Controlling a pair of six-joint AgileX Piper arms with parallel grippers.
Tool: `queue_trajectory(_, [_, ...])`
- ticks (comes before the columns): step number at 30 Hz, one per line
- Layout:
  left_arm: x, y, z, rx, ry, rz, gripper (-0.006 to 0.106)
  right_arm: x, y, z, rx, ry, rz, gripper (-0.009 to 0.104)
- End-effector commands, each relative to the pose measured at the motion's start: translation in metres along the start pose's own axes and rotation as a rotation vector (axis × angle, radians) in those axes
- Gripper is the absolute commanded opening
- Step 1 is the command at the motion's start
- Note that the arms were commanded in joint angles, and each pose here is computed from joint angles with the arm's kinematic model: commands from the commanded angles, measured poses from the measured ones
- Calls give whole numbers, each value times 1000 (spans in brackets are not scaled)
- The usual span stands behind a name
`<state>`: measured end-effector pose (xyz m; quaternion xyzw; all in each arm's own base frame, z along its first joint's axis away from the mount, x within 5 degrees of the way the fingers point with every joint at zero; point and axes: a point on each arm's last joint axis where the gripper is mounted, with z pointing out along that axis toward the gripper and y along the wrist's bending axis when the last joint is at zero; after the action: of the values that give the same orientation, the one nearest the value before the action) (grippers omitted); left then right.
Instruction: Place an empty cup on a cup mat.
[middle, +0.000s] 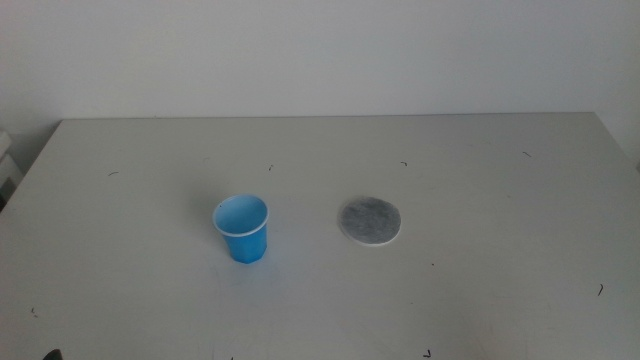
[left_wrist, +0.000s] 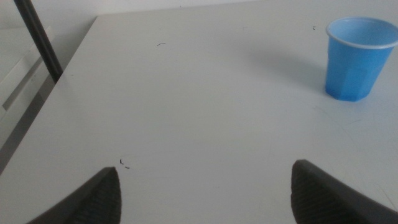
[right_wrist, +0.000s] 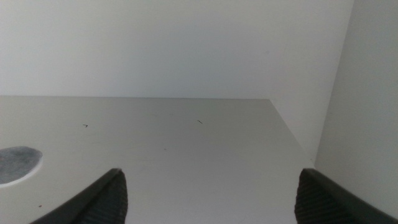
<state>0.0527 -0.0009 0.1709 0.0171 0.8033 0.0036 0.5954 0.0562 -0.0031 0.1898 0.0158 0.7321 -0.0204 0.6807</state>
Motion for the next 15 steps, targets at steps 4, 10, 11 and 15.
queue_trajectory(4, [-34, 1, -5, 3, -95, -30, 105, -12, 0, -3, -2, -109, -17, 94])
queue_trajectory(10, [-73, -1, -8, 46, -106, -23, 105, -12, 0, -3, -2, -109, -17, 94])
queue_trajectory(11, [-78, -2, -7, 63, -102, -18, 105, -12, 0, -3, -2, -109, -17, 94])
queue_trajectory(15, [-101, -7, -3, 117, -89, -4, 105, -12, 0, -3, -2, -109, -17, 94])
